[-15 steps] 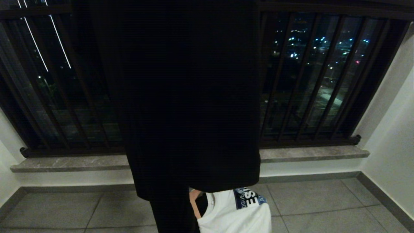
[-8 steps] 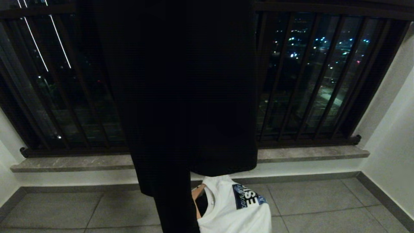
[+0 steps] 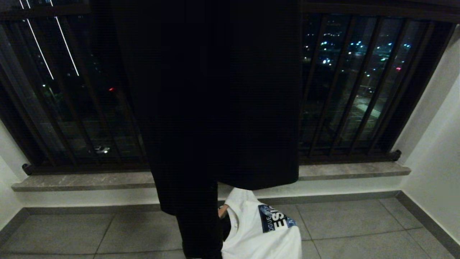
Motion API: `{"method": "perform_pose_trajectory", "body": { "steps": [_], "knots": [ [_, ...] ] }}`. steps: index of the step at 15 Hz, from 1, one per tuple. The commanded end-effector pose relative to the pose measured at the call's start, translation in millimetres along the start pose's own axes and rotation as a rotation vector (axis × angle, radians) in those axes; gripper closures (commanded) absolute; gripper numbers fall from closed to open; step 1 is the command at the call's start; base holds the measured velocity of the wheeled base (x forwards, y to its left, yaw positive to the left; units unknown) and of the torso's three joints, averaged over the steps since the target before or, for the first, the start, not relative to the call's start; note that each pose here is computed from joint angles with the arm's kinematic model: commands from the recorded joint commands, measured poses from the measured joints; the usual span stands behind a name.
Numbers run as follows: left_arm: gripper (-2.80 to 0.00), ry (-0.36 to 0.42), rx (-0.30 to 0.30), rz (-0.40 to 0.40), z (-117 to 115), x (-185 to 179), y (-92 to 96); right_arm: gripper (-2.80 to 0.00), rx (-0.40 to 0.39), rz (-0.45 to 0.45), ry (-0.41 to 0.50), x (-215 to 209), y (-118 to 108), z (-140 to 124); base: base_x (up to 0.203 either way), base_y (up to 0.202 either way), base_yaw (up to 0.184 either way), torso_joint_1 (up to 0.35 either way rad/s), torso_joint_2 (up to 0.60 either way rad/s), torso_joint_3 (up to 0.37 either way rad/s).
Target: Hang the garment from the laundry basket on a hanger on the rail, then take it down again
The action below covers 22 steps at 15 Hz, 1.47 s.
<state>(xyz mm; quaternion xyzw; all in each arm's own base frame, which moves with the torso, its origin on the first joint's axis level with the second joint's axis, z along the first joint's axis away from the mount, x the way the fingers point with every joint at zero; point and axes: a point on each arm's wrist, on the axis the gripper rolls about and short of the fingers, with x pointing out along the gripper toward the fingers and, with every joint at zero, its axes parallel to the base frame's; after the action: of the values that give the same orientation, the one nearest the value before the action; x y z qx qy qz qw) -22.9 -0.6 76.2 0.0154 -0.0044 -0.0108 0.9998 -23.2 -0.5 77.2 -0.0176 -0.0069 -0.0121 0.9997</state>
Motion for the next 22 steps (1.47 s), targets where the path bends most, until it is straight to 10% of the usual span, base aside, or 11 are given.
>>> {"method": "perform_pose_trajectory", "body": {
  "steps": [1,22],
  "knots": [
    [0.0,0.002,0.0,0.0,-0.9,0.2,0.0,0.0,0.042,0.0,0.015,0.2,0.0,-1.2,0.0,0.0,0.0,0.0,0.0,0.0],
    [0.0,0.002,0.0,0.0,-0.9,0.2,0.0,0.0,0.081,-0.004,0.014,0.2,0.0,-1.2,0.0,0.0,0.0,0.0,0.0,0.0]
  ]
}}
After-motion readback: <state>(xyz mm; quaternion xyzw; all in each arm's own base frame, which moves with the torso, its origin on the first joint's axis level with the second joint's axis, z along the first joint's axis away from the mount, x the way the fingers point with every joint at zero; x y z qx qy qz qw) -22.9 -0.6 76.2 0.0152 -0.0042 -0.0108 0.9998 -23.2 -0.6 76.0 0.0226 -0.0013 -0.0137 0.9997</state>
